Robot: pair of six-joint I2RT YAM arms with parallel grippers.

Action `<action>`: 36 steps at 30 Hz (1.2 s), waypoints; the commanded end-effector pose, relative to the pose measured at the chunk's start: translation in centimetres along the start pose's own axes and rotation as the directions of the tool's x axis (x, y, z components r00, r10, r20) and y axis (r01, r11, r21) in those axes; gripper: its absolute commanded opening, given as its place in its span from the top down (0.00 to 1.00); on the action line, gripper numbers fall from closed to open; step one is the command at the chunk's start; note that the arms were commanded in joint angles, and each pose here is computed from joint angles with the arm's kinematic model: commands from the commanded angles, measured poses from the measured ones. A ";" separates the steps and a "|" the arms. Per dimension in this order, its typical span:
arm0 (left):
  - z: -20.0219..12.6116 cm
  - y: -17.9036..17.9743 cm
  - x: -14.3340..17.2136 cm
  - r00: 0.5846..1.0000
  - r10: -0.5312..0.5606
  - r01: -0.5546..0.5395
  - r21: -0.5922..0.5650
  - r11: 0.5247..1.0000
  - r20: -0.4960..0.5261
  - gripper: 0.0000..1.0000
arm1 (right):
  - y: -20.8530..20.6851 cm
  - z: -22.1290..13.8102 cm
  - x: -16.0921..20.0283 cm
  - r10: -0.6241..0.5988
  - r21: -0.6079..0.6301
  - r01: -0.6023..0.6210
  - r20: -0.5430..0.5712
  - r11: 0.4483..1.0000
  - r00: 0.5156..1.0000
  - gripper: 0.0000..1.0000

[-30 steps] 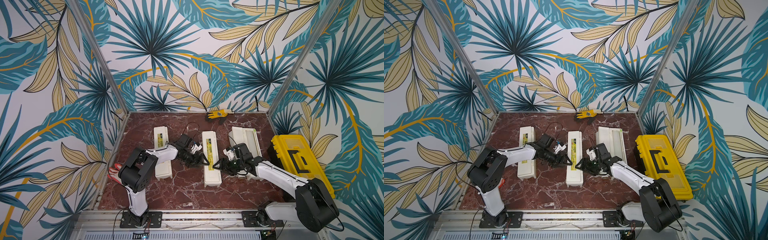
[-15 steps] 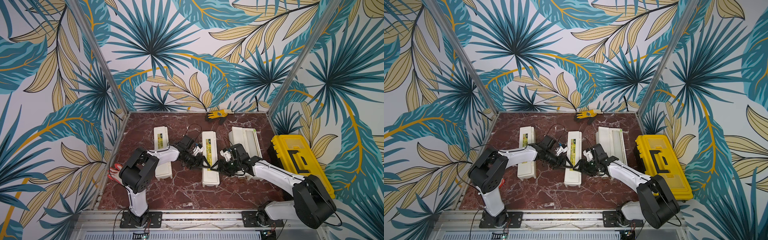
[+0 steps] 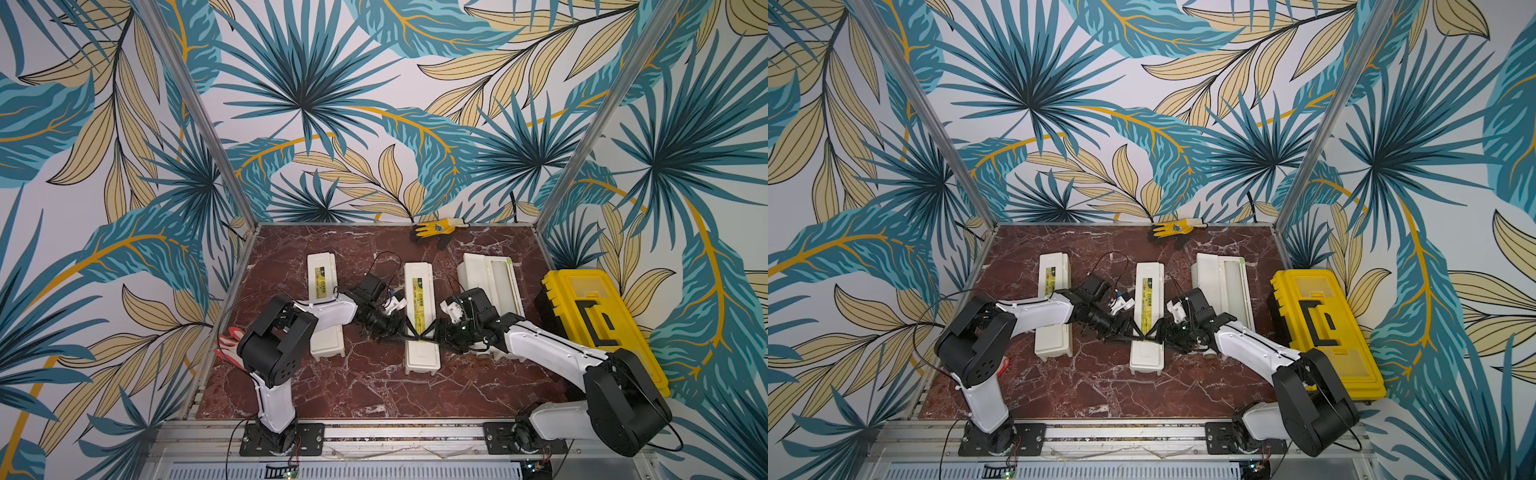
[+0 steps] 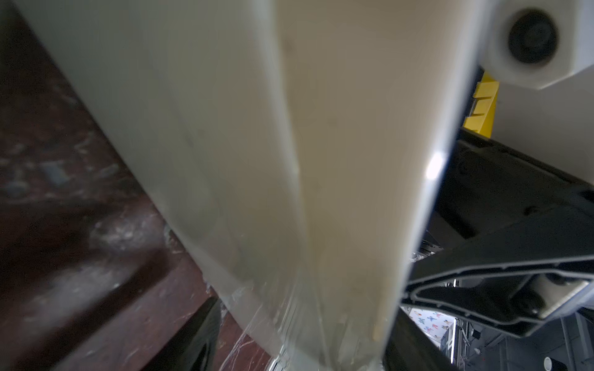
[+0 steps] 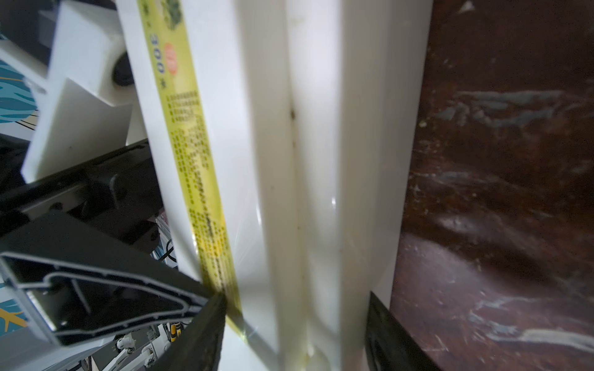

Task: Put plastic wrap rolls into dispensers
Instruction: Close the lid on the plastic wrap cutting box.

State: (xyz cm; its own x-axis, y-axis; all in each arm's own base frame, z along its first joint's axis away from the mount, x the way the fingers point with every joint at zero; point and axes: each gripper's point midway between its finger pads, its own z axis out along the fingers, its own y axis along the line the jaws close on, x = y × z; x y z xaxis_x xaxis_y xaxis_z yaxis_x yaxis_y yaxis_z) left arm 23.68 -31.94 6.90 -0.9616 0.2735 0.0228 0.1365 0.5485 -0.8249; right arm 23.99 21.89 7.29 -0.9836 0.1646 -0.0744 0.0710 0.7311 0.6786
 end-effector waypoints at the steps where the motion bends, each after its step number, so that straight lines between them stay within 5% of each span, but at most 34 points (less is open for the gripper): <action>1: 2.0 9.2 5.1 0.982 -0.163 0.117 -0.368 0.922 -0.097 0.24 | -7.5 1.7 4.0 0.117 0.287 -0.081 -0.109 0.955 0.987 0.32; 9: 3.3 14.3 9.9 0.931 -0.327 0.210 -0.493 0.845 -0.163 0.41 | -7.2 2.6 3.6 0.140 0.259 -0.109 -0.108 0.960 0.984 0.28; 16: 3.1 15.0 10.5 0.927 -0.338 0.213 -0.517 0.829 -0.160 0.64 | -7.8 2.3 3.3 0.175 0.252 -0.148 -0.088 0.956 0.981 0.25; 18: 3.0 14.5 10.3 0.935 -0.319 0.202 -0.508 0.837 -0.154 0.63 | -7.7 2.1 3.0 0.174 0.244 -0.150 -0.081 0.958 0.981 0.25; 24: 2.3 11.7 7.1 0.969 -0.224 0.152 -0.469 0.870 -0.102 0.35 | -5.6 1.1 0.8 0.092 0.204 -0.082 -0.040 0.976 0.995 0.19; 30: 1.6 9.3 3.4 0.988 -0.144 0.103 -0.439 0.893 -0.060 0.32 | -2.1 -2.1 -4.9 -0.010 0.115 -0.003 0.114 0.993 0.993 0.13; 36: 1.1 8.9 1.9 0.992 -0.126 0.102 -0.431 0.897 -0.027 0.32 | 0.1 -2.8 -9.6 -0.034 0.016 0.032 0.152 0.999 0.988 0.10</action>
State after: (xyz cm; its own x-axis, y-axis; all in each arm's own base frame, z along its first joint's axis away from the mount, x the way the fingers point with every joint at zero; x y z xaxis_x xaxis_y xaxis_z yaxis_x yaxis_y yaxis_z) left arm 23.42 -33.18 7.21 -0.9483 0.3172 0.0103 0.1892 0.5910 -0.7842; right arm 31.70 18.49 10.23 -0.9440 0.2656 -0.1955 0.0752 0.7505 0.6566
